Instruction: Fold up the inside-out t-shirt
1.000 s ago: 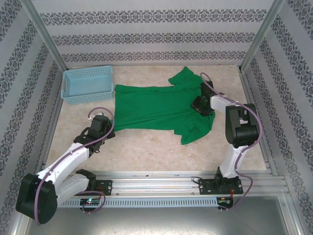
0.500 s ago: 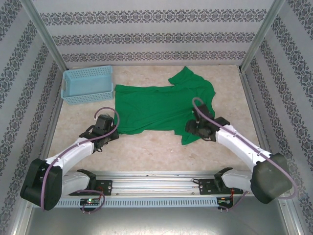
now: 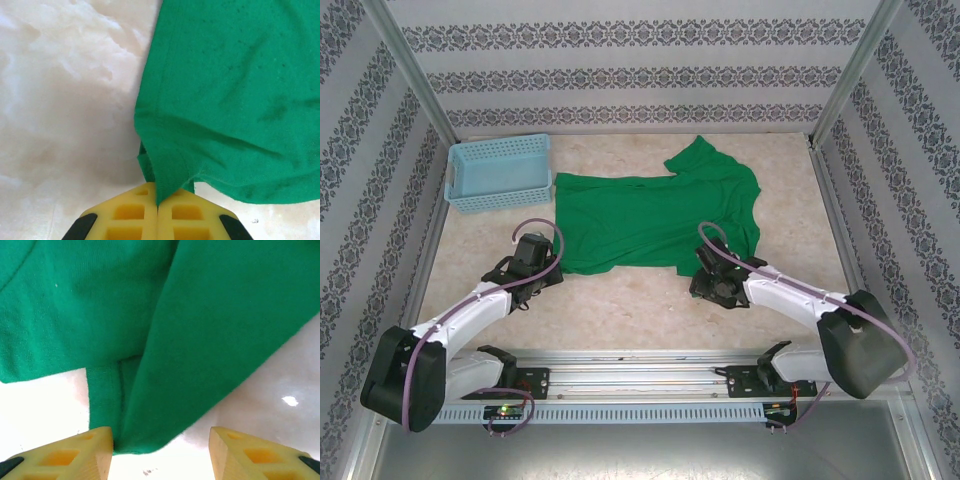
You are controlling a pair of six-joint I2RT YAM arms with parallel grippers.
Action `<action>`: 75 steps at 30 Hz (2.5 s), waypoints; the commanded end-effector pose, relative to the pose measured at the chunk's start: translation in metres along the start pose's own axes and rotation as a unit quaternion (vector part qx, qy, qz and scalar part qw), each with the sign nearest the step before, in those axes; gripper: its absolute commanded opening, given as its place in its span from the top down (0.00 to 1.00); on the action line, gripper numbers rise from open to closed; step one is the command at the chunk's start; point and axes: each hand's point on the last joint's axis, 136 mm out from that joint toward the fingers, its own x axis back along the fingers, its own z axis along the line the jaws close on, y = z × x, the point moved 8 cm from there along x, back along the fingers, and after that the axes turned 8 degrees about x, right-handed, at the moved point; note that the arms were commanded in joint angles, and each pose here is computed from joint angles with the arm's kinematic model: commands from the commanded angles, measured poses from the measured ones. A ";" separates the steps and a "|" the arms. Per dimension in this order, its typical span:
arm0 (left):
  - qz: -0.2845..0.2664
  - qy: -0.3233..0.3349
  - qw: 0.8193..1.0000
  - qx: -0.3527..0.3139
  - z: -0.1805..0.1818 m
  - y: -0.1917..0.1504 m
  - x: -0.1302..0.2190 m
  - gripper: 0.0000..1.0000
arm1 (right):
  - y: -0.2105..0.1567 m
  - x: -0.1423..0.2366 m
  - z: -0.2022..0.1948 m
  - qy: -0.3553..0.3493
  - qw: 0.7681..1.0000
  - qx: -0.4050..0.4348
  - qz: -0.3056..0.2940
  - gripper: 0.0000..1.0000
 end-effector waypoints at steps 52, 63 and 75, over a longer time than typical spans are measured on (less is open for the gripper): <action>0.097 0.068 0.991 0.064 0.004 -0.029 0.031 1.00 | -0.029 0.132 -0.110 -0.039 0.977 -0.173 -0.117 1.00; 0.057 0.086 0.993 0.050 -0.036 0.025 0.002 0.97 | 0.070 0.139 -0.079 -0.067 0.979 -0.100 -0.166 1.00; 0.043 0.130 0.989 0.057 -0.046 0.067 -0.048 0.96 | 0.159 0.107 -0.052 -0.082 0.982 -0.077 -0.153 1.00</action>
